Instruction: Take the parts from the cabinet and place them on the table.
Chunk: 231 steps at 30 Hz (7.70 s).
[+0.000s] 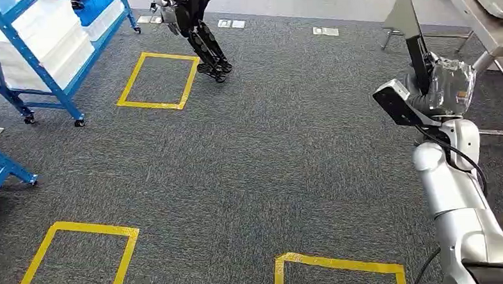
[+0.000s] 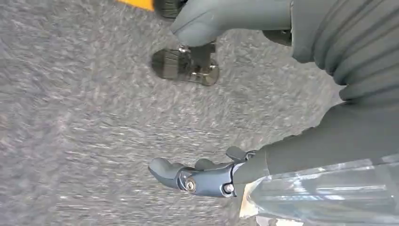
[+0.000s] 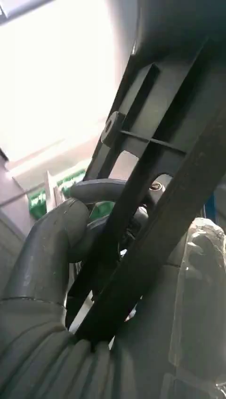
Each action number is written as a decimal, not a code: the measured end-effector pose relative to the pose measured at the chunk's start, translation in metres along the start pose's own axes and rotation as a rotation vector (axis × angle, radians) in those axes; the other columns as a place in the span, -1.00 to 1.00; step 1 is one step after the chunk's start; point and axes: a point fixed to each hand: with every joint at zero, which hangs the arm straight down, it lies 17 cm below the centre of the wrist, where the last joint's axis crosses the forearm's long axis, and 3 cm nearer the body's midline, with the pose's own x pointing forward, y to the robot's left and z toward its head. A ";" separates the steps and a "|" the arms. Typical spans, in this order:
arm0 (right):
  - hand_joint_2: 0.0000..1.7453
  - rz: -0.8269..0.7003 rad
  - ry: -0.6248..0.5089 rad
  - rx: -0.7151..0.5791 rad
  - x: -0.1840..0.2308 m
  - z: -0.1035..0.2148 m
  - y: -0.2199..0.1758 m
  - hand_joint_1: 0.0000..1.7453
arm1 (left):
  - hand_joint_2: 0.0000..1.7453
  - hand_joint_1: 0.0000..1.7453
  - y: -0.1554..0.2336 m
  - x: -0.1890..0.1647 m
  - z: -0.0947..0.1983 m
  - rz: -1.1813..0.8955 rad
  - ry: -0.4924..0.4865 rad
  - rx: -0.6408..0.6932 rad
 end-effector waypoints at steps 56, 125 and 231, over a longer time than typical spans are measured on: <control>1.00 0.321 0.102 0.054 -0.089 -0.075 -0.072 1.00 | 1.00 -1.00 -0.039 -0.001 0.011 0.058 0.021 -0.189; 1.00 0.339 0.080 0.140 -0.100 -0.026 -0.024 1.00 | 1.00 -1.00 -0.052 -0.008 0.018 0.081 0.043 -0.262; 1.00 0.312 0.069 0.185 -0.060 -0.016 0.016 1.00 | 1.00 -1.00 -0.039 -0.011 0.014 0.124 0.043 -0.198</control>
